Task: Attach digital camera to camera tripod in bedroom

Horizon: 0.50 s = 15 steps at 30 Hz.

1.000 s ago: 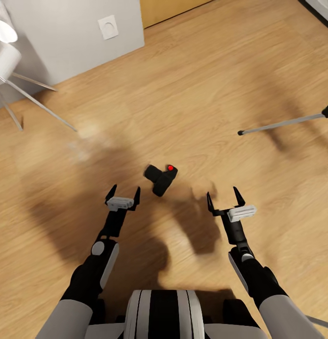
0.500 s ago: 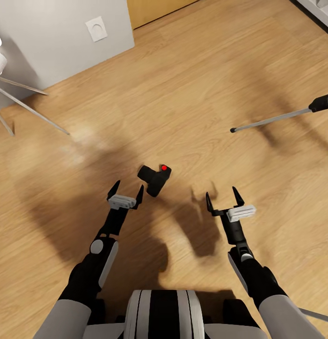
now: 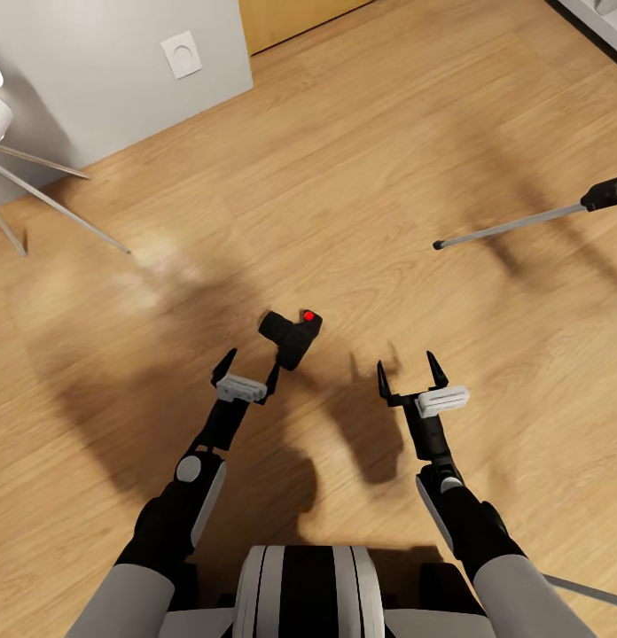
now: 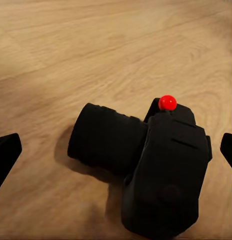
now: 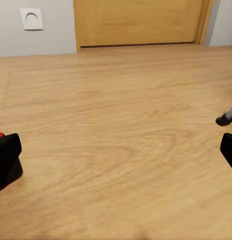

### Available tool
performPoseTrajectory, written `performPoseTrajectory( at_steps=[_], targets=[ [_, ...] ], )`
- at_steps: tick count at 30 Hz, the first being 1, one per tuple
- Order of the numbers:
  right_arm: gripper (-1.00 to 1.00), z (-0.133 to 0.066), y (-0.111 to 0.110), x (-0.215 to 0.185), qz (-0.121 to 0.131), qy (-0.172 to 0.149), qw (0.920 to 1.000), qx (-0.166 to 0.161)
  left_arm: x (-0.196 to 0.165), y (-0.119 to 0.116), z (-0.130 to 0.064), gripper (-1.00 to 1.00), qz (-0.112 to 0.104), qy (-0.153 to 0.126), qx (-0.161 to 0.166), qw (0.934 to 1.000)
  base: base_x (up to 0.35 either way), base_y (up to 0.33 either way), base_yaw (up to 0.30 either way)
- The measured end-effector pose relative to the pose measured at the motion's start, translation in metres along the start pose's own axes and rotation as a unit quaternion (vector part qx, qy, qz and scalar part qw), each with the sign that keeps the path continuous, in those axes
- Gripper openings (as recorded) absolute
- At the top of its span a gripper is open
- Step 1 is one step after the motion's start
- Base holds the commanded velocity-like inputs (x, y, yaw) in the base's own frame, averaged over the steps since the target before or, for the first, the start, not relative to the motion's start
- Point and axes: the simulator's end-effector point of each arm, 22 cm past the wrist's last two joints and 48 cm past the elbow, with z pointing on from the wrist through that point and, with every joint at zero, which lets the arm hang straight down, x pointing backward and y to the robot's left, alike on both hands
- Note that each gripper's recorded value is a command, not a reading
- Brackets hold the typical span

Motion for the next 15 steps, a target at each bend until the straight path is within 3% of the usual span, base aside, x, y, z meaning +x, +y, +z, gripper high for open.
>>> performPoseTrajectory(
  at_steps=[11,15],
  targets=[
    [1.0,0.0,0.0,0.0,0.0,0.0,1.0,0.0,0.012,-0.065,0.0,1.0,-0.003,0.016,0.071,0.9974,0.0,0.0,0.0],
    [1.0,0.0,0.0,0.0,0.0,0.0,1.0,0.0,0.014,-0.074,-0.001,1.0,-0.004,0.02,0.081,0.9965,0.0,0.0,0.0]
  ],
)
